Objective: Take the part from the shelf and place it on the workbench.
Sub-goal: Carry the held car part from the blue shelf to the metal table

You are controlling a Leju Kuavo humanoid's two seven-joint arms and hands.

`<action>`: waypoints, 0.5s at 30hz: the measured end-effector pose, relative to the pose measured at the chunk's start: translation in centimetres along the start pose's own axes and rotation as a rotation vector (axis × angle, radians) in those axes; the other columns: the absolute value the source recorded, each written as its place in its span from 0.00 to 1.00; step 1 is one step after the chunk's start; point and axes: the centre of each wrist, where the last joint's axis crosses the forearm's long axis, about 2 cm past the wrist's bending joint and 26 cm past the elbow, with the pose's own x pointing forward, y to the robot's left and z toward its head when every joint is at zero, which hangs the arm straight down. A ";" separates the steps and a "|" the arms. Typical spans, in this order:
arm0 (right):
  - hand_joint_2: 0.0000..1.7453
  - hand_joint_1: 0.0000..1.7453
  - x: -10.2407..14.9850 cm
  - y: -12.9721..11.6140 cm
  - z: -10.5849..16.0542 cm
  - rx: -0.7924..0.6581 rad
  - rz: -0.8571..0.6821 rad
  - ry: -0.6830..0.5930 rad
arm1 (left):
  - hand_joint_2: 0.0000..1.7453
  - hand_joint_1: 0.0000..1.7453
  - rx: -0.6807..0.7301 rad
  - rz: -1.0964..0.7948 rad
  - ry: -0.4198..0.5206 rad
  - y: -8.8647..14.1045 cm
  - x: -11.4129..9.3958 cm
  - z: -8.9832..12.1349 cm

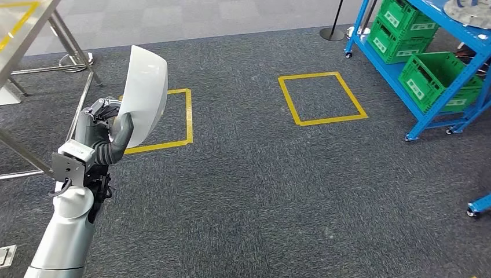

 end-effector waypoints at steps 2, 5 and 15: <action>0.00 0.00 0.0 0.0 0.0 0.000 0.005 -0.004 | 1.00 1.00 0.003 -0.003 -0.002 0.2 0.0 0.1; 0.00 0.00 0.1 0.0 0.0 0.000 0.010 -0.010 | 1.00 1.00 0.009 -0.010 0.003 0.6 -0.1 0.5; 0.00 0.00 0.0 0.0 0.0 -0.004 0.012 -0.005 | 1.00 1.00 0.017 -0.011 0.014 0.9 -0.2 1.1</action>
